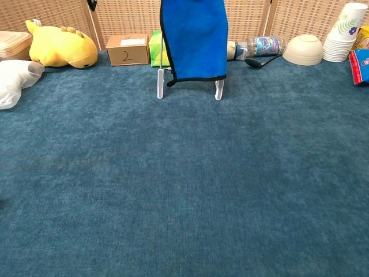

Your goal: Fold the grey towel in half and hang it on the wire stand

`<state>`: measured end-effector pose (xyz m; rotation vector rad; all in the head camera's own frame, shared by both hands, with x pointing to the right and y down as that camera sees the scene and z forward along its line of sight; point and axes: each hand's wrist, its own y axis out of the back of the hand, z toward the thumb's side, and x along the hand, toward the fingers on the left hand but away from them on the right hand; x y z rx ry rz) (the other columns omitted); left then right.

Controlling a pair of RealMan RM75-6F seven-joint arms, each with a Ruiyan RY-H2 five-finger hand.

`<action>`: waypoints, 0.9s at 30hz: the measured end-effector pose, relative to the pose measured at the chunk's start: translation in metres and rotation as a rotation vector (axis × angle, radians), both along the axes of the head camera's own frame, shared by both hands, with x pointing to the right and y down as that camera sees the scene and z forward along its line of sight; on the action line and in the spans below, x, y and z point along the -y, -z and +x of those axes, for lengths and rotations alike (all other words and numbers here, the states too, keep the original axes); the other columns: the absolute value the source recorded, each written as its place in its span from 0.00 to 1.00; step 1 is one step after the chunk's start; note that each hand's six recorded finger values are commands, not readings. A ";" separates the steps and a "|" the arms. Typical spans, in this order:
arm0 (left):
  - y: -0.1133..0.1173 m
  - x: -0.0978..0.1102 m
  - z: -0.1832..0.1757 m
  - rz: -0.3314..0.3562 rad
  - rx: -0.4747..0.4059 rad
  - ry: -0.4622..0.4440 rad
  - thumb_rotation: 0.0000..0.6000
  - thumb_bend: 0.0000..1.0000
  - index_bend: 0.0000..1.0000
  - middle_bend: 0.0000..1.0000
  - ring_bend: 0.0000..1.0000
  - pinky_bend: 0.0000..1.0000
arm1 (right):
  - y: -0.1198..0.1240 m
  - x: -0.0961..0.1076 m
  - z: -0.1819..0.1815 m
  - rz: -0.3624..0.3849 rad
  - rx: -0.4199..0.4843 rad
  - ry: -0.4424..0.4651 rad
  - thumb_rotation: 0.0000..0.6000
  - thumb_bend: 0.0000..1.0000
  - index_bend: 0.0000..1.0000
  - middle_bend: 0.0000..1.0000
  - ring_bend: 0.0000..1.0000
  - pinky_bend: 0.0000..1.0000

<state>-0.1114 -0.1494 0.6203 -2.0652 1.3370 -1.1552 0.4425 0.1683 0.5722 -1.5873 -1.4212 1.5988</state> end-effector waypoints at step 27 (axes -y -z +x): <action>-0.011 0.004 0.032 0.056 0.153 -0.086 1.00 0.04 0.00 0.00 0.00 0.00 | 0.006 0.001 -0.002 0.008 0.005 -0.001 1.00 0.15 0.20 0.07 0.00 0.00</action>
